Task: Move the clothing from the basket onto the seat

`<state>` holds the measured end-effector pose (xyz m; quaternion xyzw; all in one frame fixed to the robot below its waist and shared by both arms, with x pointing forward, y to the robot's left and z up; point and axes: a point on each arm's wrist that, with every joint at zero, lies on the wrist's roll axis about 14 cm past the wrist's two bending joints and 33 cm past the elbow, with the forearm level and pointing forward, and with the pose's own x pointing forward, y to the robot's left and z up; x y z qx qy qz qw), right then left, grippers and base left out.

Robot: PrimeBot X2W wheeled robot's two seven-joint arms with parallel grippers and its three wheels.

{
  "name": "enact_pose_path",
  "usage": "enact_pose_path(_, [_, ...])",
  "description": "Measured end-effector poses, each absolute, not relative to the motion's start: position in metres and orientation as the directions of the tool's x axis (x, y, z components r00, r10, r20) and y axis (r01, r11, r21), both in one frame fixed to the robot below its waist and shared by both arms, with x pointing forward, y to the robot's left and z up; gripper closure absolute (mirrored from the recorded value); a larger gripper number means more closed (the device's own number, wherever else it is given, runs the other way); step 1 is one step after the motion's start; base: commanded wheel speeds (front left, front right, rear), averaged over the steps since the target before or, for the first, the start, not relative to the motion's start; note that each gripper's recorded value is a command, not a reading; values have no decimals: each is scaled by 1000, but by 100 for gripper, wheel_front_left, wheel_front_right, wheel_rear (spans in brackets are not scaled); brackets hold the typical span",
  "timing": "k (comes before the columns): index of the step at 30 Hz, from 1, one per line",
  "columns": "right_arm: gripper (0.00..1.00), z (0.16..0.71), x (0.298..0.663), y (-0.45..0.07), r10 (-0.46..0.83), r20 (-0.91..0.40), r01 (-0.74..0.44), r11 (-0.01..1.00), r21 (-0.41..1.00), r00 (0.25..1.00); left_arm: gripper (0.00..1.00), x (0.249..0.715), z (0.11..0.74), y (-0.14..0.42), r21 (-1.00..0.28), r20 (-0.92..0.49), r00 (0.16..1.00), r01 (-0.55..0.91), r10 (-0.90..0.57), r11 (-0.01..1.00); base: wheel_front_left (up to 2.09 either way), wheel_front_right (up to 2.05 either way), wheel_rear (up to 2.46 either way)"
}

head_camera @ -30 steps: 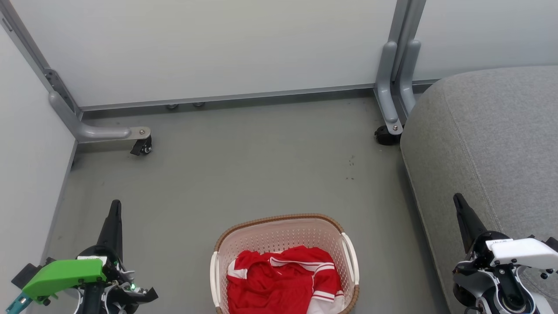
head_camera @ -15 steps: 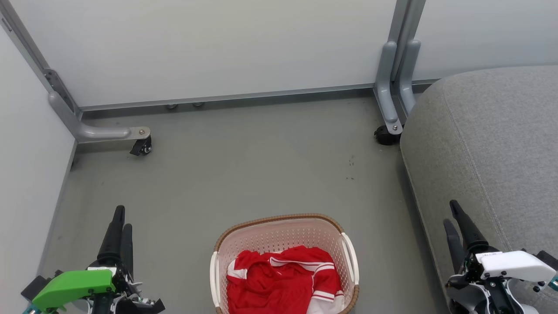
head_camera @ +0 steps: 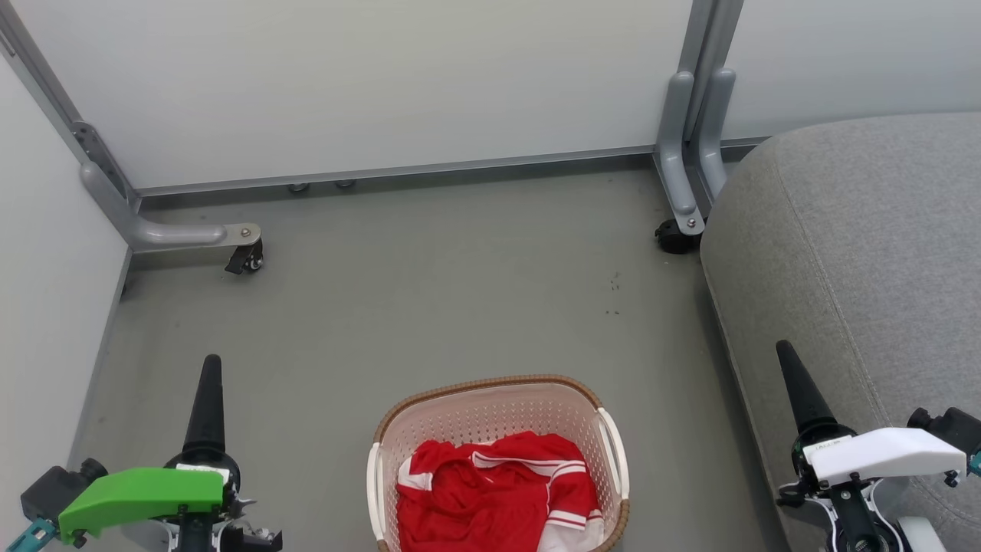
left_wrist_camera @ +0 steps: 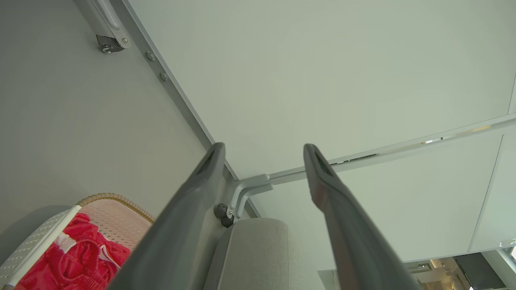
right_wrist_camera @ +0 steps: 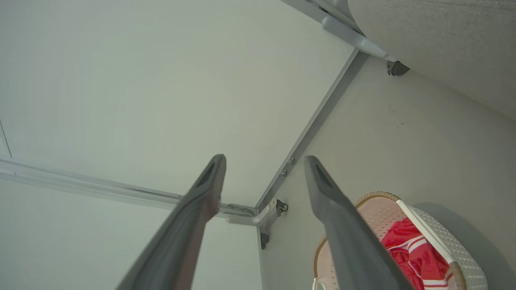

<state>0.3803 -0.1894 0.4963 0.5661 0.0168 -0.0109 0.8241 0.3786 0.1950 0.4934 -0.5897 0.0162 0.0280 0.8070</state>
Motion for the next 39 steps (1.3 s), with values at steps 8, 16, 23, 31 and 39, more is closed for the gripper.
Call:
enact_pose_path(8, [0, 502, 377, -181, 21, -20, 7, 504, 864, 1000, 0, 376, 495, 188, -889, -67, 998, -69, 21, 453, 0, 0, 0])
enact_pose_path(16, [0, 504, 374, -174, 39, -6, -20, 614, 789, 999, 0, 372, 496, 182, -817, -67, 998, -67, 22, 573, 0, 0, 0])
enact_pose_path(23, [0, 507, 370, -169, 51, 9, -42, 688, 725, 999, 0, 369, 501, 178, -757, -45, 999, -48, 21, 651, 0, 0, 0])
enact_pose_path(31, [0, 510, 366, -163, 68, 28, -70, 760, 646, 997, 0, 364, 504, 177, -679, -26, 999, -39, 29, 733, 0, 0, 0])
enact_pose_path(39, [0, 513, 361, -160, 79, 48, -92, 815, 572, 996, 0, 360, 508, 172, -599, -4, 1000, -18, 19, 800, 0, 0, 0])
